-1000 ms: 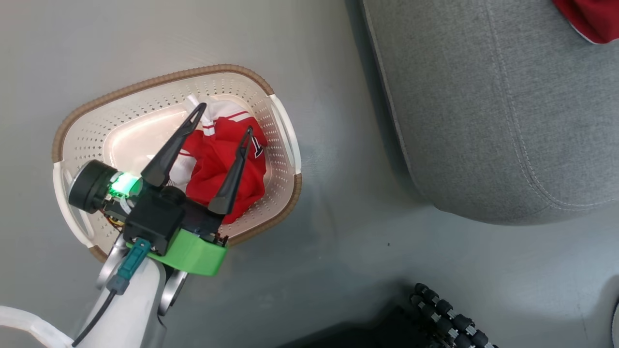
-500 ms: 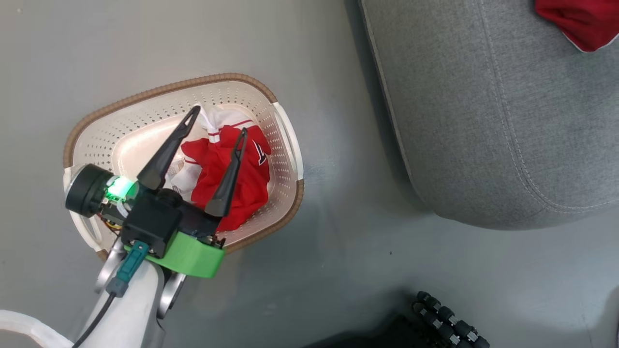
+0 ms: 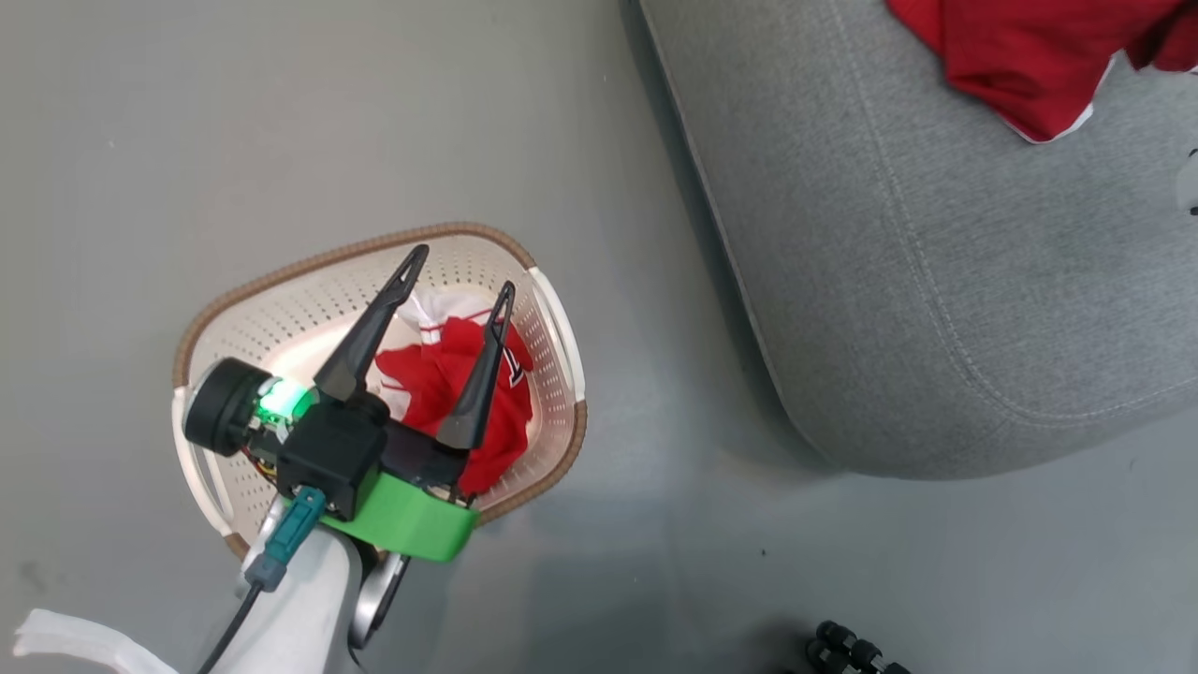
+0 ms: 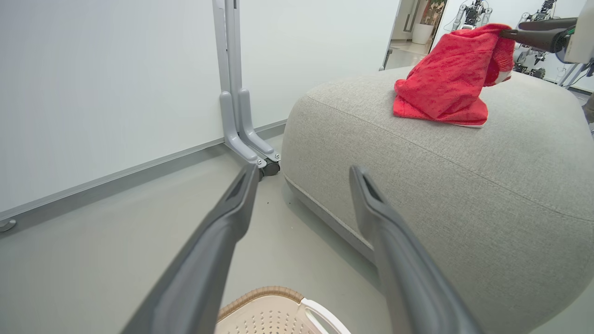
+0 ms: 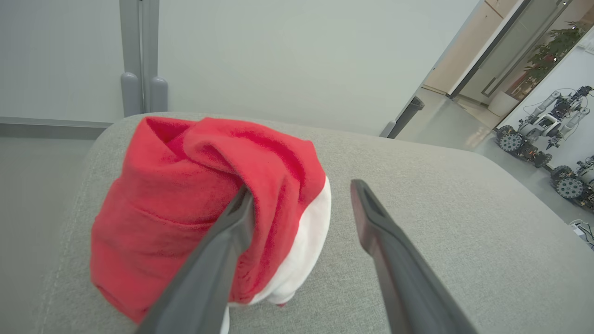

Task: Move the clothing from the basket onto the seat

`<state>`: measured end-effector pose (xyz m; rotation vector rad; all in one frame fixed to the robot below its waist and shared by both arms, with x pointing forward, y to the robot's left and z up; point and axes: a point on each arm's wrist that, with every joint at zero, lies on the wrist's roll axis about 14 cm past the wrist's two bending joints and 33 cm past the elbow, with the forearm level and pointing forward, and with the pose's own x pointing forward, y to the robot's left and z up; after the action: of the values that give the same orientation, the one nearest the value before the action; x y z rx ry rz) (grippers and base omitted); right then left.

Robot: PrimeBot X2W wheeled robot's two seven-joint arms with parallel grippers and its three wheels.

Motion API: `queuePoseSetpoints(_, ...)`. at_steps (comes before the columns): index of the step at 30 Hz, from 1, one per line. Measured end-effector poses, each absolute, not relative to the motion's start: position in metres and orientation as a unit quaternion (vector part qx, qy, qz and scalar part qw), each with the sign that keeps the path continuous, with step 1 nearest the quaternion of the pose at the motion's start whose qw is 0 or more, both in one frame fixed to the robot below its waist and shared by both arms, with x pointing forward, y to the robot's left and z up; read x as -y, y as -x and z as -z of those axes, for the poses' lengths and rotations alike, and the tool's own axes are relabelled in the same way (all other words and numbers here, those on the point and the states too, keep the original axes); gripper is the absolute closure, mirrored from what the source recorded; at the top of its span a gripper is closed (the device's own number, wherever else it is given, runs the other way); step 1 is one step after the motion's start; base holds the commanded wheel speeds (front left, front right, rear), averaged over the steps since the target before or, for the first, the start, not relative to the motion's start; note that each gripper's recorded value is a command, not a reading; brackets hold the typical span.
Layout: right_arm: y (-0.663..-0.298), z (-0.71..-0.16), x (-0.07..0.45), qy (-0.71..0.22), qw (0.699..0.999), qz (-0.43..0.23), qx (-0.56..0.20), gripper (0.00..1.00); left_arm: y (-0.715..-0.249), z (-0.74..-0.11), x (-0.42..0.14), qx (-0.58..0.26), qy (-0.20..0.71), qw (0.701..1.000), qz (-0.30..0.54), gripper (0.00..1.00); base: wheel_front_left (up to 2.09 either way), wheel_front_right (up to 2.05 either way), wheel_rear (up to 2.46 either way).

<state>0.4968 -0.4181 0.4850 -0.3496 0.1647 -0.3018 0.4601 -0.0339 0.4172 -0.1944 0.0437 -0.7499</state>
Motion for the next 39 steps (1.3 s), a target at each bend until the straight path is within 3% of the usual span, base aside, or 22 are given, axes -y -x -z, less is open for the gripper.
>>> queuePoseSetpoints(11, -0.466, -0.608, 0.374, 0.179, 0.974, 0.099, 0.095, 0.00, -0.441, -0.479, 0.035, 0.028, 0.104, 0.932, 0.347, 0.00, 0.00, 0.00, 0.00)
queuePoseSetpoints(21, -0.407, -0.700, 0.320, 0.139, 0.954, 0.061, 0.258, 0.00, -0.423, -0.523, 0.013, 0.071, 0.093, 0.944, 0.310, 0.00, 0.00, 0.00, 0.00)
queuePoseSetpoints(30, -0.371, -0.703, 0.290, 0.054, 0.952, 0.042, 0.299, 0.00, -0.404, -0.548, -0.015, 0.099, 0.086, 0.954, 0.269, 0.00, 0.00, 0.00, 0.00)
queuePoseSetpoints(39, -0.366, -0.663, 0.243, 0.008, 0.965, -0.004, 0.263, 0.00, -0.392, -0.555, -0.062, 0.105, 0.101, 0.968, 0.203, 0.00, 0.00, 0.00, 0.00)
